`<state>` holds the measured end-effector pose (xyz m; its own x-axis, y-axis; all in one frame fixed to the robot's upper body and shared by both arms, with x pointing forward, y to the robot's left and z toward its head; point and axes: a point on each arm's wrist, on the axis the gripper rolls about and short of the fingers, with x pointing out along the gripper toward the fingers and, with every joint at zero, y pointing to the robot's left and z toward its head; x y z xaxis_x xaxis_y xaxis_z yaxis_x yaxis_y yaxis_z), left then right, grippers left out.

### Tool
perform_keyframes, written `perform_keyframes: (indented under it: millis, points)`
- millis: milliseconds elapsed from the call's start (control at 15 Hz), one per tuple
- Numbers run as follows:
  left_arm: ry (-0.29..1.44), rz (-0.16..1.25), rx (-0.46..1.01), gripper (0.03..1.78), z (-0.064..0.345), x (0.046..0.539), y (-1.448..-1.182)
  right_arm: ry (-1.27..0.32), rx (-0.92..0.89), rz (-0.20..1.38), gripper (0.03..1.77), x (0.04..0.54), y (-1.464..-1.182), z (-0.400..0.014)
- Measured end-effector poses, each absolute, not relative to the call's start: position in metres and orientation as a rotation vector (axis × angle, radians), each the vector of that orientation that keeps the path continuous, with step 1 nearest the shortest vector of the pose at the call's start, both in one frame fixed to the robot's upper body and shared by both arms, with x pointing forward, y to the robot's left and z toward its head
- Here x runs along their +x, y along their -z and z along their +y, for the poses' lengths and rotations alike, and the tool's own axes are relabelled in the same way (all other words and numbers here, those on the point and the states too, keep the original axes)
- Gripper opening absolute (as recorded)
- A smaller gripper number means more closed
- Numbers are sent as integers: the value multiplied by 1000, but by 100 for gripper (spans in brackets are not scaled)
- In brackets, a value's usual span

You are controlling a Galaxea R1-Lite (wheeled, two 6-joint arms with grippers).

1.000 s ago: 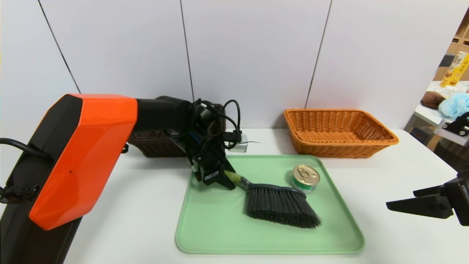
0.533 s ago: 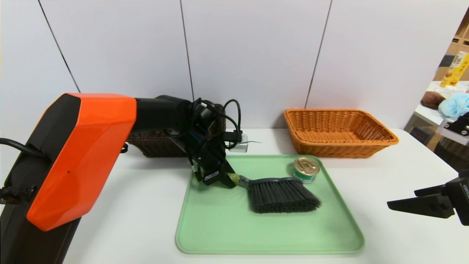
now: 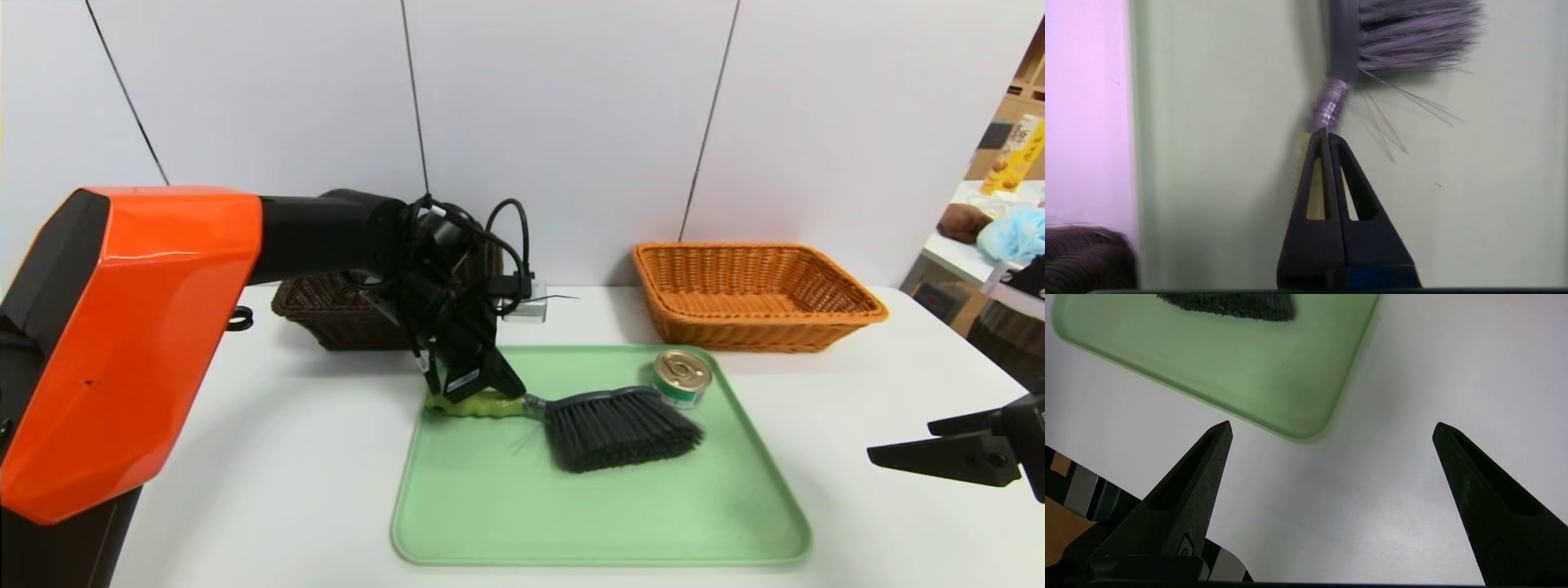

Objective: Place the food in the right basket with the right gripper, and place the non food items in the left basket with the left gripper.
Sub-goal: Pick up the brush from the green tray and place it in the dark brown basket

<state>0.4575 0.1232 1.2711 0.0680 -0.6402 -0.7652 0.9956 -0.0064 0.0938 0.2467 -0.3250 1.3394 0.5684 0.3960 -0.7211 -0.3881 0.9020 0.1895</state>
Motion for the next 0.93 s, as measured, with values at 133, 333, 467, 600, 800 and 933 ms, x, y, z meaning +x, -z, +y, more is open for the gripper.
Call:
perform_keyframes:
  millis: [133, 333, 467, 600, 800, 933]
  points:
    - [1424, 613, 753, 4, 125, 455, -1275, -461, 9, 845, 170, 246, -1340, -325]
    - [1422, 603, 756, 4, 125, 453, -1279, -464, 9, 837, 170, 244, -1341, -325]
    - [1421, 598, 756, 4, 126, 452, -1281, -464, 10, 836, 170, 243, -1341, -325]
    - [1418, 589, 757, 4, 127, 451, -1284, -464, 9, 834, 170, 243, -1342, -325]
    - [1412, 585, 756, 4, 127, 449, -1289, -465, 9, 833, 170, 243, -1342, -325]
    - [1411, 581, 757, 36, 128, 448, -1291, -465, 7, 832, 170, 243, -1342, -325]
